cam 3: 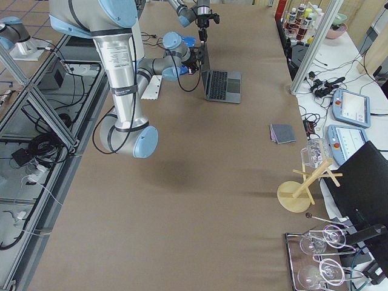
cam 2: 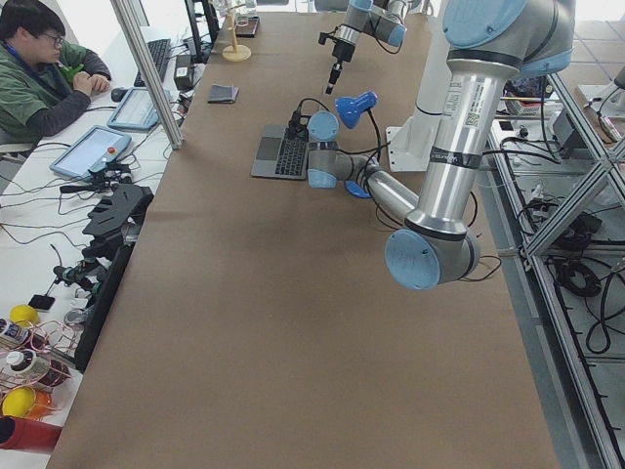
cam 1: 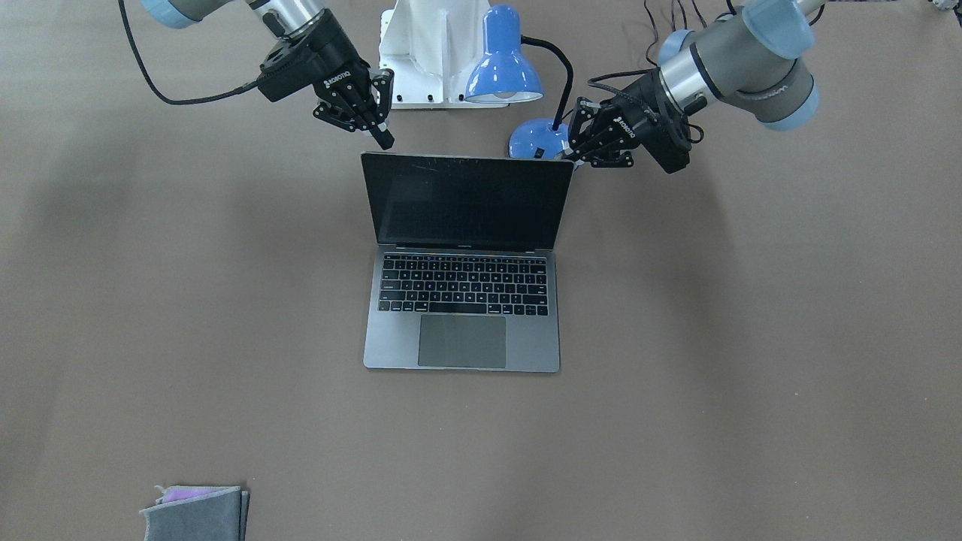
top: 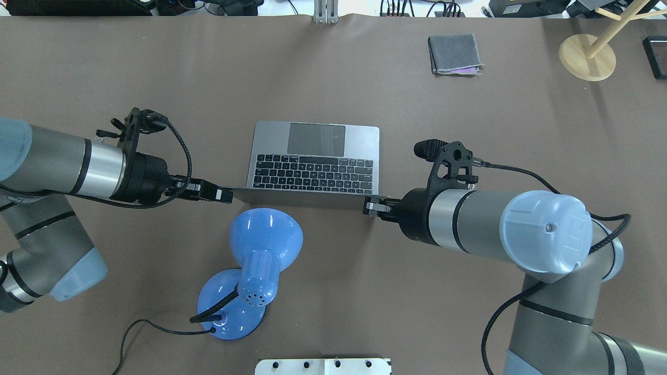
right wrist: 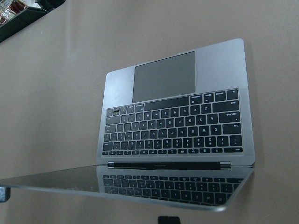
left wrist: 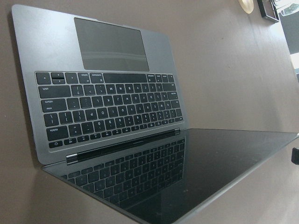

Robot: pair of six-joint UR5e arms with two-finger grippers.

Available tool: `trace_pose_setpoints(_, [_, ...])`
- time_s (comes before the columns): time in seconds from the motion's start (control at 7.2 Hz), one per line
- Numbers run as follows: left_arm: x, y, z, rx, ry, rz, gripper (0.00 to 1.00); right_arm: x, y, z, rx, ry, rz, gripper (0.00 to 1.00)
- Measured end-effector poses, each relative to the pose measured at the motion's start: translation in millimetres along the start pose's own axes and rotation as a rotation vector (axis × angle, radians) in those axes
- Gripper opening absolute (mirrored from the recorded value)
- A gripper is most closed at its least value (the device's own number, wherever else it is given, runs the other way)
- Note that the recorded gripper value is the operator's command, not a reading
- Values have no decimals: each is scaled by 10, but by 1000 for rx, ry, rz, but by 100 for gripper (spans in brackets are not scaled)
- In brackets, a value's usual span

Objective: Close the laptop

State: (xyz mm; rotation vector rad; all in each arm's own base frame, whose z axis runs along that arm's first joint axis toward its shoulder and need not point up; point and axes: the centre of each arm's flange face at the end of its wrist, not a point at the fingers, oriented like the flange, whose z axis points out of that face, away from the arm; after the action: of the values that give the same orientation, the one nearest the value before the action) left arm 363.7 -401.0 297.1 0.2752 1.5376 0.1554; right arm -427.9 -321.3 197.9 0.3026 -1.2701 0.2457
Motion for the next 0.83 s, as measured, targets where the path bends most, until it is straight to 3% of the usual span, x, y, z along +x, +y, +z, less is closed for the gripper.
trace_pose_setpoints(0.83, [-14,-487,65,54,-29,-7,0,59,-422,343,62,70,12,0])
